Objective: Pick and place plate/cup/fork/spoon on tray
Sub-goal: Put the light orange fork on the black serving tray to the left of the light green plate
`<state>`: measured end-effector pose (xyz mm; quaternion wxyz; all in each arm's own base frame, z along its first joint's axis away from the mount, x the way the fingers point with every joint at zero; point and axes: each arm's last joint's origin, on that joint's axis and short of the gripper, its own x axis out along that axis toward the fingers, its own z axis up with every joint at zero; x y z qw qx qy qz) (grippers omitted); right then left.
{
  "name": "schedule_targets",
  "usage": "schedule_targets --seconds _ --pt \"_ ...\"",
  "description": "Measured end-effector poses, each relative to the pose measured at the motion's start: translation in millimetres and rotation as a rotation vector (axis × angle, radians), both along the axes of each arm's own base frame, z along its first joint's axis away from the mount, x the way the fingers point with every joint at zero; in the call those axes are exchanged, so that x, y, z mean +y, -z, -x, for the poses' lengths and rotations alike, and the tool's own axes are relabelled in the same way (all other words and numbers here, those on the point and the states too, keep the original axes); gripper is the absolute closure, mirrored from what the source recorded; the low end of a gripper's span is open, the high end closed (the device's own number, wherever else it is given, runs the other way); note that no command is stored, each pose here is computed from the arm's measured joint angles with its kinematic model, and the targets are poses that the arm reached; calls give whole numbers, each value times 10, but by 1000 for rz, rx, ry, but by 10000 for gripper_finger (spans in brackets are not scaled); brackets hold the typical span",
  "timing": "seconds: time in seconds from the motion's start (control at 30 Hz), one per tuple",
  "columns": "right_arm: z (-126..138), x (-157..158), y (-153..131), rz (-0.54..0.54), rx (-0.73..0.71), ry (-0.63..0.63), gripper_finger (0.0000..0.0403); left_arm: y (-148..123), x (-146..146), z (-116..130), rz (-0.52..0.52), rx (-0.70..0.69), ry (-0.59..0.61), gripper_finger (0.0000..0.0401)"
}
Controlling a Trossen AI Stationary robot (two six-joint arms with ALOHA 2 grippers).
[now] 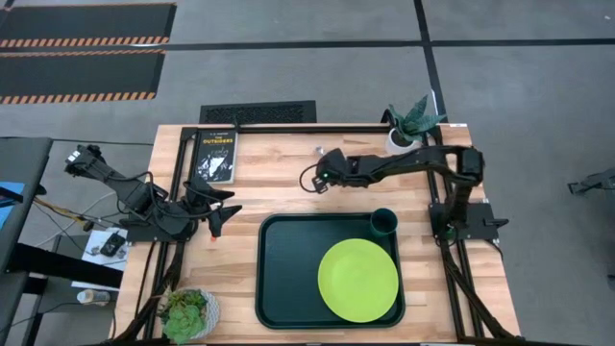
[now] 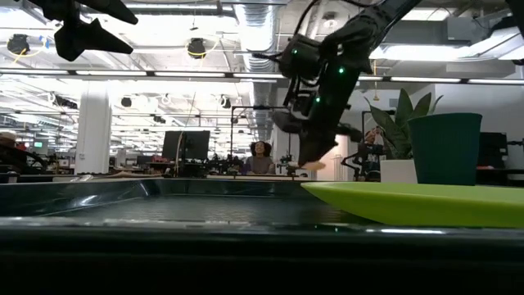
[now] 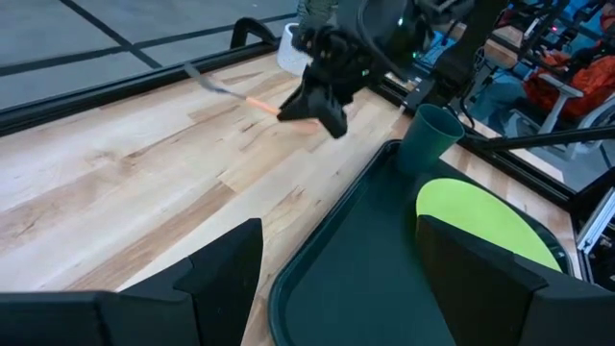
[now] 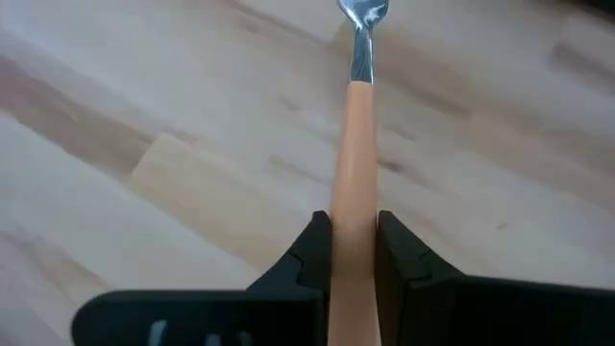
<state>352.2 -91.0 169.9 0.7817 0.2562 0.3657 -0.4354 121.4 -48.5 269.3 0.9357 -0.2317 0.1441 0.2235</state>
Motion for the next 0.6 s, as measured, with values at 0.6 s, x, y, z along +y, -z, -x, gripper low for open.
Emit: schedule_targets --seconds 0.6 --pt "107 584 -679 82 -193 -120 356 -5 9 2 33 -33 -51 138"
